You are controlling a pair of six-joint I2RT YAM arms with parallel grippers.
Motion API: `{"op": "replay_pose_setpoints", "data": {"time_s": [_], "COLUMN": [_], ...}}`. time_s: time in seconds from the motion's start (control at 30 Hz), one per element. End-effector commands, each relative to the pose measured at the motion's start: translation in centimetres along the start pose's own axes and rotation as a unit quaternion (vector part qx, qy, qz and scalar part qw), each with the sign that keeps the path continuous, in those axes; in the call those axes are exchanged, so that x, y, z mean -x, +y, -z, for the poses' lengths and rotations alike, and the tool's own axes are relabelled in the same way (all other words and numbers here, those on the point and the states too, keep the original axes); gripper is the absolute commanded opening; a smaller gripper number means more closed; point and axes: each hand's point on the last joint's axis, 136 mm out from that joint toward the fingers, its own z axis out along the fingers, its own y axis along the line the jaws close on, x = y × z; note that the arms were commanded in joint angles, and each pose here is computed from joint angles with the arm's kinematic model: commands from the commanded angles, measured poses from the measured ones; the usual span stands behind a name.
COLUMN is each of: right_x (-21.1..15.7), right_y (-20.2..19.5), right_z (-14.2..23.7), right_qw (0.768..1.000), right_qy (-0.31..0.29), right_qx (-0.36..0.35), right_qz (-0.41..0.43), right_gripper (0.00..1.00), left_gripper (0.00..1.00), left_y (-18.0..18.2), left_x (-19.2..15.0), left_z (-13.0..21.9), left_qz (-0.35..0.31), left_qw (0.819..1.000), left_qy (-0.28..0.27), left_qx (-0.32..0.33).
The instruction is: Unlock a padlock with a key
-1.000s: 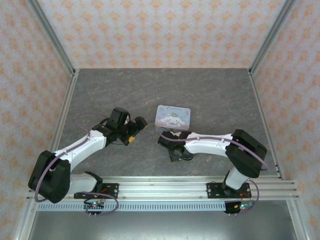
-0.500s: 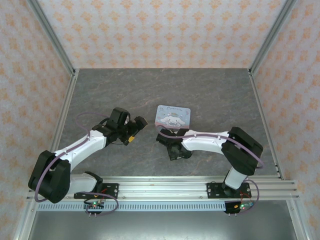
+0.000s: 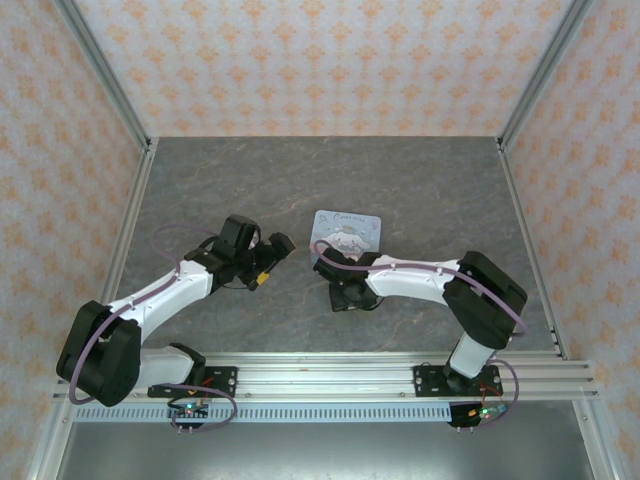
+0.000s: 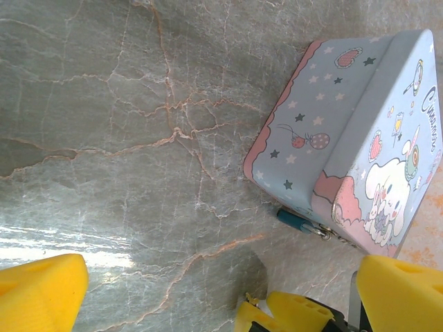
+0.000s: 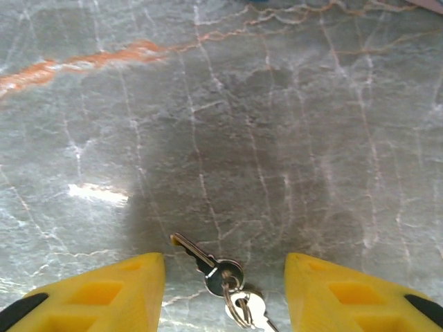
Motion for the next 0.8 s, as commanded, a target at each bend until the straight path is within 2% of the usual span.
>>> {"op": "replay_pose_setpoints", "data": {"time_s": [0.0,0.43,0.77], "right_x": [-0.4,-2.0,-2.6], "right_y": [-0.4,-1.7,-1.9], "right_z": [-0.9,-0.6,-0.3], "right_qw": [1.000,1.000,0.999], "right_qy": [0.005,0.017,0.038], "right_qx": [-0.005,-0.010,-0.016], "right_qz": [-0.009,-0.007,0.017], "right_gripper": [0.48,0.47,0.42], "left_gripper": [1.00,1.00,1.00], "left_y": [-0.4,-0.6,-0.7], "left_x": [0.3,0.4,0.5], "left_z": [0.1,0.0,-0.2], "left_qz": [-0.008,-0.008,-0.008], "left_qw": [1.000,1.000,1.000], "left_qy": [-0.006,-0.006,-0.005], "left_qx": [0.004,0.003,0.004]}}
